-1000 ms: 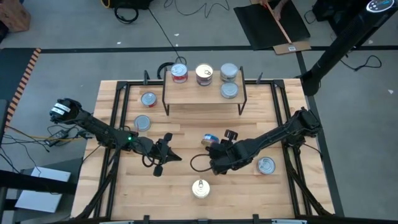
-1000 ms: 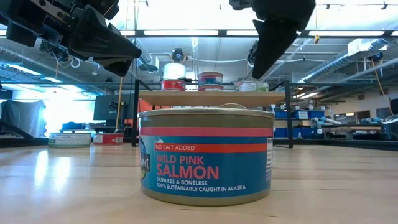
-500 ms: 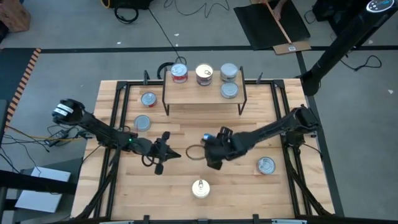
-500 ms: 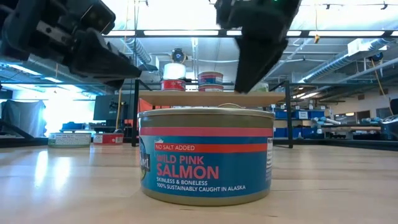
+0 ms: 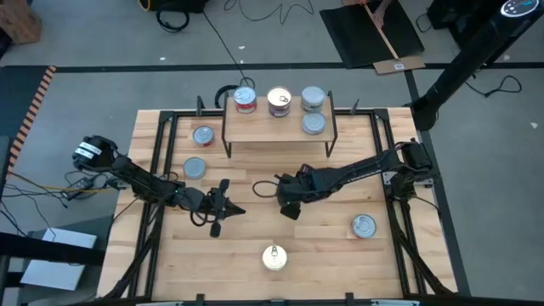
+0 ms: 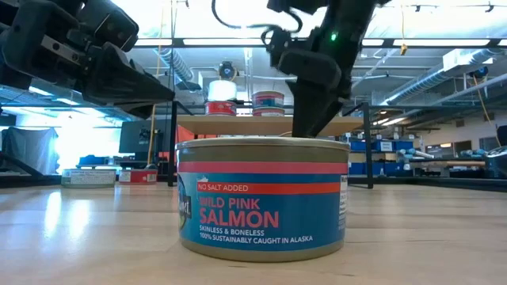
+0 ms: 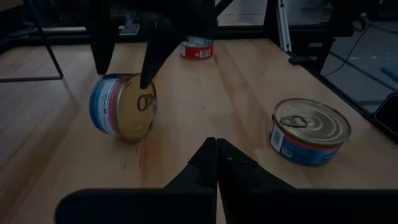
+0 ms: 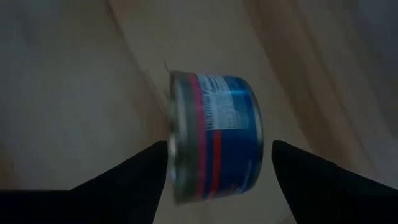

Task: Stack canned seafood by type on shelf
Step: Put the blue pink tuna can on the shelf aligned with the other blue pink tuna can

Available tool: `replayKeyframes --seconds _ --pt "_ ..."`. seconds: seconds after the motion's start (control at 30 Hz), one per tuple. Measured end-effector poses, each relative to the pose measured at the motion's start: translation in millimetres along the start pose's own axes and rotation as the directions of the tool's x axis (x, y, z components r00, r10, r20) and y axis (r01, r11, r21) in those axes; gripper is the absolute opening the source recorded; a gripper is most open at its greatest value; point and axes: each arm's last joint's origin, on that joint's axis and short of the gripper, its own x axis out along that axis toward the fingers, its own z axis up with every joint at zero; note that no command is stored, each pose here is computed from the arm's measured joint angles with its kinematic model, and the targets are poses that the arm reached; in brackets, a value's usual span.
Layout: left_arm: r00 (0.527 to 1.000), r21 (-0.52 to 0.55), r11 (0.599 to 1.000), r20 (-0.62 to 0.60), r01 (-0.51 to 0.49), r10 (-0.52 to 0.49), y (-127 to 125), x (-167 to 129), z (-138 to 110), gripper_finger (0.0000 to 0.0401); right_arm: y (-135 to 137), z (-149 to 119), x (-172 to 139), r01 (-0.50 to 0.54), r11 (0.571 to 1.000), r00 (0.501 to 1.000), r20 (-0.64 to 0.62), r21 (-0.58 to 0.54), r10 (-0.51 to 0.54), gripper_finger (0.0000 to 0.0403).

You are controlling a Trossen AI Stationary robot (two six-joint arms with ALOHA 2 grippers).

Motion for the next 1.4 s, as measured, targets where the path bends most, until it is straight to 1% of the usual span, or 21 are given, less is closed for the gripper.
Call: replayKeyframes --seconds 0.13,0.23,0.3,0.43,0.53,0.63,0.7,0.77,0.9,1.03,1.13,1.2,1.3,1.4 --pt "1.0 -0.004 1.0 -0.001 0.0 0.0 0.0 0.0 -0.1 0.0007 -8.0 -0.5 10.5 -0.055 0.998 0.998 -0.038 0.0 0.055 0.0293" --pt "1.0 -0.005 1.0 0.0 0.0 0.0 0.0 0.0 0.0 0.0007 -11.6 -1.9 15.7 -0.082 0.997 0.995 -0.058 0.007 0.082 0.0276" --pt "1.0 -0.005 1.0 -0.001 0.0 0.0 0.0 0.0 -0.1 0.0007 -12.2 -1.2 17.0 -0.098 0.995 0.994 -0.058 0.013 0.098 0.0255" --pt "1.0 -0.005 1.0 -0.001 0.0 0.0 0.0 0.0 -0.1 0.0007 -11.9 -1.1 17.1 -0.103 0.995 0.993 -0.055 0.0 0.103 0.0187" --pt "1.0 -0.005 1.0 -0.001 0.0 0.0 0.0 0.1 0.0 0.0007 -10.6 -0.9 16.8 -0.116 0.993 0.992 -0.052 -0.013 0.115 0.0186" --pt "1.0 -0.005 1.0 -0.001 0.0 0.0 0.0 0.1 0.0 0.0007 -9.7 1.7 13.3 -0.153 0.988 0.988 -0.032 -0.009 0.153 0.0186" --pt "1.0 -0.005 1.0 0.0 0.0 0.0 0.0 0.1 0.0 0.0007 -11.6 5.1 6.1 -0.172 0.985 0.985 0.004 -0.003 0.172 0.0186" --pt "1.0 -0.005 1.0 0.001 0.0 0.0 0.0 0.0 0.2 0.0007 -17.3 12.8 -7.7 -0.207 0.978 0.976 0.073 0.017 0.206 0.0186" --pt "1.0 -0.005 1.0 0.003 0.0 0.0 0.0 0.1 0.5 0.0007 -45.3 36.6 -36.7 -0.235 0.969 0.952 0.22 0.079 0.213 0.0186" --pt "1.0 -0.005 1.0 0.011 0.0 0.0 -0.1 0.1 1.3 0.0007 -90.0 63.7 -55.2 -0.242 0.95 0.925 0.344 0.197 0.164 0.0186" --pt "1.0 -0.002 1.0 0.011 -0.001 0.001 -0.1 0.1 1.3 0.0007 -120.4 78.6 -57.4 -0.232 0.937 0.918 0.378 0.262 0.121 0.0186" --pt "1.0 -0.002 1.0 0.01 -0.001 0.001 -0.1 0.1 1.3 0.0007 -136.3 85.9 -57.0 -0.254 0.925 0.908 0.398 0.281 0.129 0.0186" --pt "1.0 -0.002 1.0 0.01 -0.001 0.001 -0.1 0.1 1.3 0.0007 -156.8 90.5 -54.3 -0.297 0.897 0.901 0.407 0.327 0.15 0.0186" --pt "1.0 -0.002 1.0 0.01 -0.001 0.001 -0.1 0.1 1.3 0.0007 -171.4 91.0 -49.8 -0.302 0.877 0.908 0.392 0.374 0.145 0.0186"
